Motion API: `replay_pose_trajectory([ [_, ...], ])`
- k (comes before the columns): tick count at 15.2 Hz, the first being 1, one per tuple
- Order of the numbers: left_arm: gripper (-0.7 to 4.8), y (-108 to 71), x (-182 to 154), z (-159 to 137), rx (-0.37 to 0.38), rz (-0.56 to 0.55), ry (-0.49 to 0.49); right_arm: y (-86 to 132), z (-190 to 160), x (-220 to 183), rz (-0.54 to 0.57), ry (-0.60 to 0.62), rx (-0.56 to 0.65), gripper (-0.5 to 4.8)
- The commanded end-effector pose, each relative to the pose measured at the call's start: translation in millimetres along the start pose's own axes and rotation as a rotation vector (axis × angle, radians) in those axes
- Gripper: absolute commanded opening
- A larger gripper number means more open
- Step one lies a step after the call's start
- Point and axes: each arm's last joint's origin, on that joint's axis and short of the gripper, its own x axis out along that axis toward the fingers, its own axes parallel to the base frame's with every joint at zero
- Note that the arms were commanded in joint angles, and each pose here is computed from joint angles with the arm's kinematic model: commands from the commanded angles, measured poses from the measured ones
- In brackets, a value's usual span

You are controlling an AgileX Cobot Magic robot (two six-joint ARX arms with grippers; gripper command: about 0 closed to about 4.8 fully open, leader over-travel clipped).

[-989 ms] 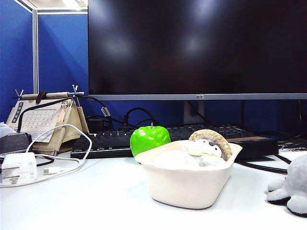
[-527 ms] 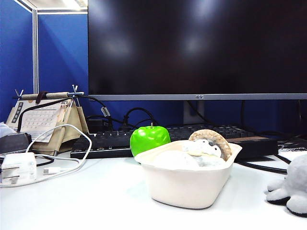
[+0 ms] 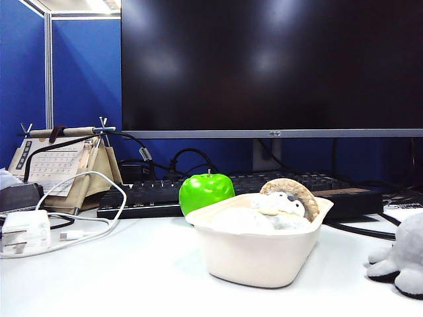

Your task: Place the tilting octopus upright.

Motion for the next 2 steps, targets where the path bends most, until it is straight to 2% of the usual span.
replay_pose_trajectory([
  [1, -0.06, -0.1, -0.1, 1.5, -0.002, 0.000, -0.012, 0.1, 1.1, 0.0, 0.004, -0.010, -0.001, 0.08],
  [2, -0.06, -0.1, -0.1, 1.5, -0.002, 0.000, -0.012, 0.1, 1.1, 0.0, 0.004, -0.010, -0.001, 0.08],
])
